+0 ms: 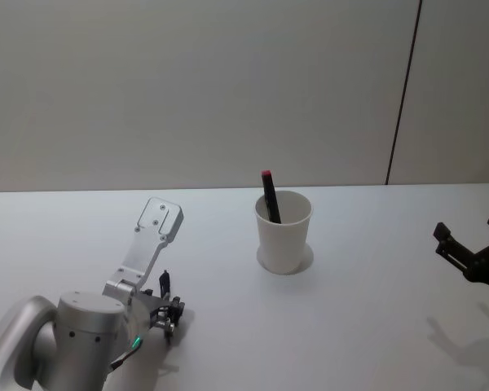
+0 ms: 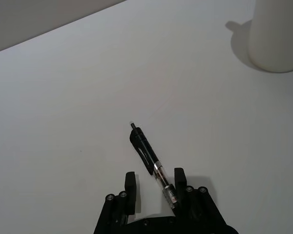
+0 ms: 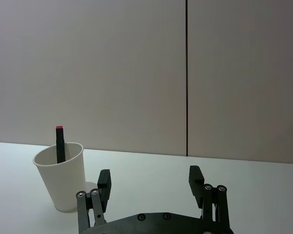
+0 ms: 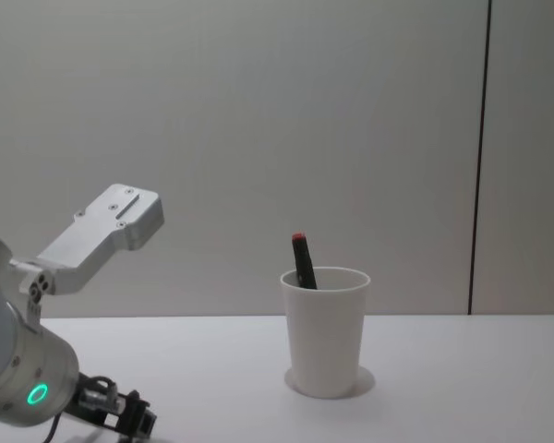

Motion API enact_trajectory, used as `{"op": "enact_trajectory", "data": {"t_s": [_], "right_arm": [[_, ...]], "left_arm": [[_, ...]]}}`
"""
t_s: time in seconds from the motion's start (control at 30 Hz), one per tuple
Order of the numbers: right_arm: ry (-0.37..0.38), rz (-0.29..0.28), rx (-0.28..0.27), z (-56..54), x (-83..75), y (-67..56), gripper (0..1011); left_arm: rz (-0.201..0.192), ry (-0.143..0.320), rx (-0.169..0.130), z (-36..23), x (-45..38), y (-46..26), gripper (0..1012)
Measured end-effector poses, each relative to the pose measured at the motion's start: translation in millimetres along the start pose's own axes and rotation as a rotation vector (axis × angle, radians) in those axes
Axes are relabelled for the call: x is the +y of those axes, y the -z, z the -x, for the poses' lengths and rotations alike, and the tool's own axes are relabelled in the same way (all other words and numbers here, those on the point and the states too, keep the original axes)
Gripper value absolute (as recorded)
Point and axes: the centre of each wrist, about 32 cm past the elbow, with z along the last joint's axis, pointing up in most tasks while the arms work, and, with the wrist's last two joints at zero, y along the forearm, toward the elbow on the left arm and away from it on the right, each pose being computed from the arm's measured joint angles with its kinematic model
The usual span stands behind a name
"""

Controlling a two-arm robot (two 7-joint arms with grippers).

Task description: Place the pen into the pen holder.

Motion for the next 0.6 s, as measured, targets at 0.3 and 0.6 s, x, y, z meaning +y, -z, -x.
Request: {"op": "enact_trajectory", "data": {"t_s": [0.3,0.6], "right_arm": [[0.0,0.0,0.0,0.0,0.0,0.0,1002],[0.0,0.0,0.0,0.0,0.0,0.0,1002]], "left_arm": [[-0.026,0.005,-0.011,0.7,0.1,-0.2,248],[-0.042,0.009,-0.022,1.2,0.1,-1.7,131]]}}
